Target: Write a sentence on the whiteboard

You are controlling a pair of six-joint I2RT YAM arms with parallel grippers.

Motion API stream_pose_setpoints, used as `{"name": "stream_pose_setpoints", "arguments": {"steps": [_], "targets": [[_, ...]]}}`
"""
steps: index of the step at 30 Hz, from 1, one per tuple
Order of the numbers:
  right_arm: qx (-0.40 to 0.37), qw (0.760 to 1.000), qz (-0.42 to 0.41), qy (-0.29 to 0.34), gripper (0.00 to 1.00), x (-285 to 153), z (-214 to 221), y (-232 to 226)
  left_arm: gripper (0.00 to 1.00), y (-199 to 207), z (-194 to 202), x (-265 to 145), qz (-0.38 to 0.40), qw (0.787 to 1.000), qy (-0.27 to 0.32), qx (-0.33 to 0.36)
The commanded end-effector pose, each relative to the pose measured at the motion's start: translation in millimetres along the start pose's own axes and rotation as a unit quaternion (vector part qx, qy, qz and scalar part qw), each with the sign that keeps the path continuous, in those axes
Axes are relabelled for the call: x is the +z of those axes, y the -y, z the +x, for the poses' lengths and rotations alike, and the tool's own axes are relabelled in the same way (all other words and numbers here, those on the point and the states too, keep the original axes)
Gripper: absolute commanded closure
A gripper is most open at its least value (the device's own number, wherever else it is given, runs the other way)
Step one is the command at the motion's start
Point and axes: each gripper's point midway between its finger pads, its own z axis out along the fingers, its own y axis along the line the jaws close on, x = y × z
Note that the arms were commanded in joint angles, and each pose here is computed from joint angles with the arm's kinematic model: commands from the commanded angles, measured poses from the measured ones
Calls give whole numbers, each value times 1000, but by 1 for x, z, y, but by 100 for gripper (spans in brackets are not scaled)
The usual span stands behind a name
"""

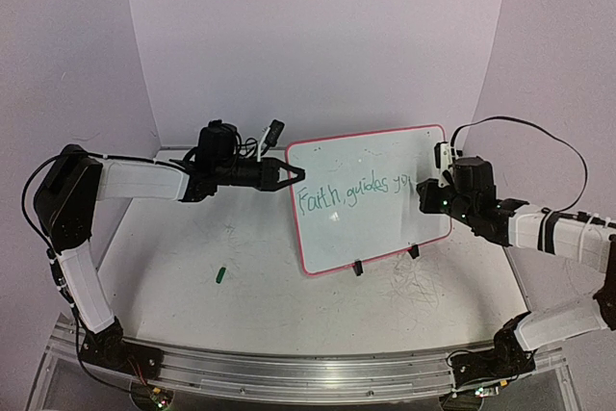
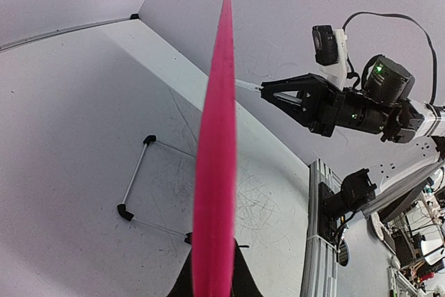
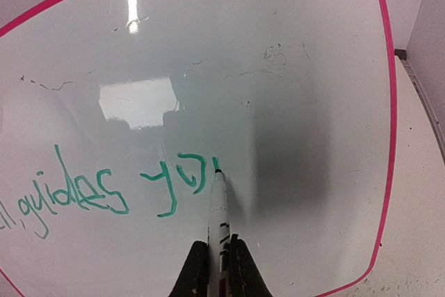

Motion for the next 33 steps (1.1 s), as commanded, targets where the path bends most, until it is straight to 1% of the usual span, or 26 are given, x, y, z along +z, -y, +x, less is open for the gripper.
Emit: {"name": "stream_pose_setpoints", "arguments": {"steps": [1,4,11,19,23,30,33], "targets": [[5,1000,4,-7,100,-6,6,4,100,-24,10,-5,-61,998,-17,-7],[3,1000,10,0,100,-6,2,5,100,-25,11,-4,-61,998,-18,-8],[11,999,9,47,100,0,-33,-2,100,-25,12,-5,-62,998,-19,-10],[13,999,8,52,100,11,-45,-7,100,-24,11,-7,-64,998,-17,-6],[12,999,12,39,100,6,-34,-3,100,-25,12,-5,-62,998,-19,-7],[14,1000,21,0,100,-3,4,9,100,-26,13,-4,-62,998,-21,-5],[12,999,30,0,100,-6,6,13,100,-27,15,-4,-62,998,-23,-7]]}}
